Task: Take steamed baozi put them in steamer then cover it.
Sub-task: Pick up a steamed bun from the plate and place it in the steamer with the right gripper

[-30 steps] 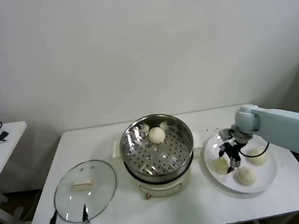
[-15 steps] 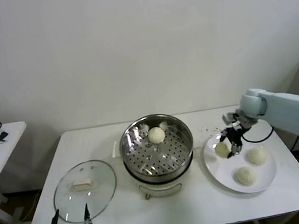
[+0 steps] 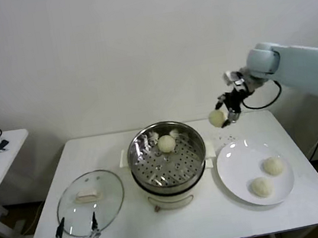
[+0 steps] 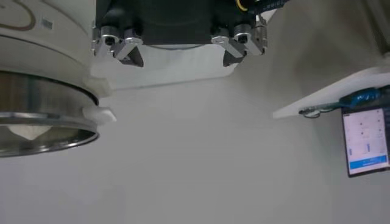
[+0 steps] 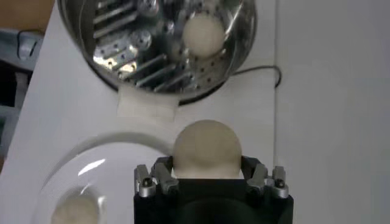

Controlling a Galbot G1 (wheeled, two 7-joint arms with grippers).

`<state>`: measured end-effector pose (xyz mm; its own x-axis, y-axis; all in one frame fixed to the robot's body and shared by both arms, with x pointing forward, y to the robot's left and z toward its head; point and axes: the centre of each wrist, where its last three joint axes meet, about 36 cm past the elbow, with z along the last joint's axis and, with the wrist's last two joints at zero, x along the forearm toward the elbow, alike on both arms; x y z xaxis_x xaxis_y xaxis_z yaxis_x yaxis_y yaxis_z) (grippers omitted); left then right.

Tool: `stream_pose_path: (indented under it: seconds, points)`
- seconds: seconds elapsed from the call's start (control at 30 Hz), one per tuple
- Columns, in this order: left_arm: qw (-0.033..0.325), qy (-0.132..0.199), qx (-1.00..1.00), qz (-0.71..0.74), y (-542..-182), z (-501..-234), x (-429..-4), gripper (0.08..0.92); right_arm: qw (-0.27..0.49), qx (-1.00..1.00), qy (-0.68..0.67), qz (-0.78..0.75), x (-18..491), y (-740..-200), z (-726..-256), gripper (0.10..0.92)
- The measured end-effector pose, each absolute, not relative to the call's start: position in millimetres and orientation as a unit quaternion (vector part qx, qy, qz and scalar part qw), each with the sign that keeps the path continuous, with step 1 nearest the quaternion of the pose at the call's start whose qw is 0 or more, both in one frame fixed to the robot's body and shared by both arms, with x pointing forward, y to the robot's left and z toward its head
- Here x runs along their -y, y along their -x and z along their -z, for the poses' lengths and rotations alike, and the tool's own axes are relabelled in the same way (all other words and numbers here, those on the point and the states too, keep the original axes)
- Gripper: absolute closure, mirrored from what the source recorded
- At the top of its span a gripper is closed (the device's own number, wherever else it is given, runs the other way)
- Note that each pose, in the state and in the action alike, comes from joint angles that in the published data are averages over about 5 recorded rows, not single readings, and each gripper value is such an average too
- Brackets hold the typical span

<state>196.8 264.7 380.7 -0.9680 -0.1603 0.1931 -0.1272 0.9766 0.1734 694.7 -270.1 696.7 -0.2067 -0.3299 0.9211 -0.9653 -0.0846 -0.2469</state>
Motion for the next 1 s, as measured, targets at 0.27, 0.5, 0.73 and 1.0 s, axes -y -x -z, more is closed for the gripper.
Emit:
stream_pose_path:
  seconds: [0.27, 0.5, 0.73, 1.0]
  points:
    - [0.103, -0.068, 0.989, 0.086, -194.7, -381.7, -262.4, 0.177, 0.298, 0.588, -0.563, -0.498, 196.2, -697.3, -705.3, 0.31]
    - [0.103, -0.065, 0.988, 0.091, -197.0, -380.6, -262.1, 0.177, 0.291, 0.567, -0.582, -0.505, 134.3, -693.6, -685.8, 0.31]
    - [0.107, -0.065, 0.988, 0.093, -196.1, -377.9, -263.3, 0.177, 0.292, 0.548, -0.598, -0.507, 87.0, -685.4, -651.8, 0.31]
    - [0.109, -0.064, 0.988, 0.093, -196.2, -376.2, -263.6, 0.177, 0.299, 0.529, -0.613, -0.505, 55.1, -675.2, -611.5, 0.31]
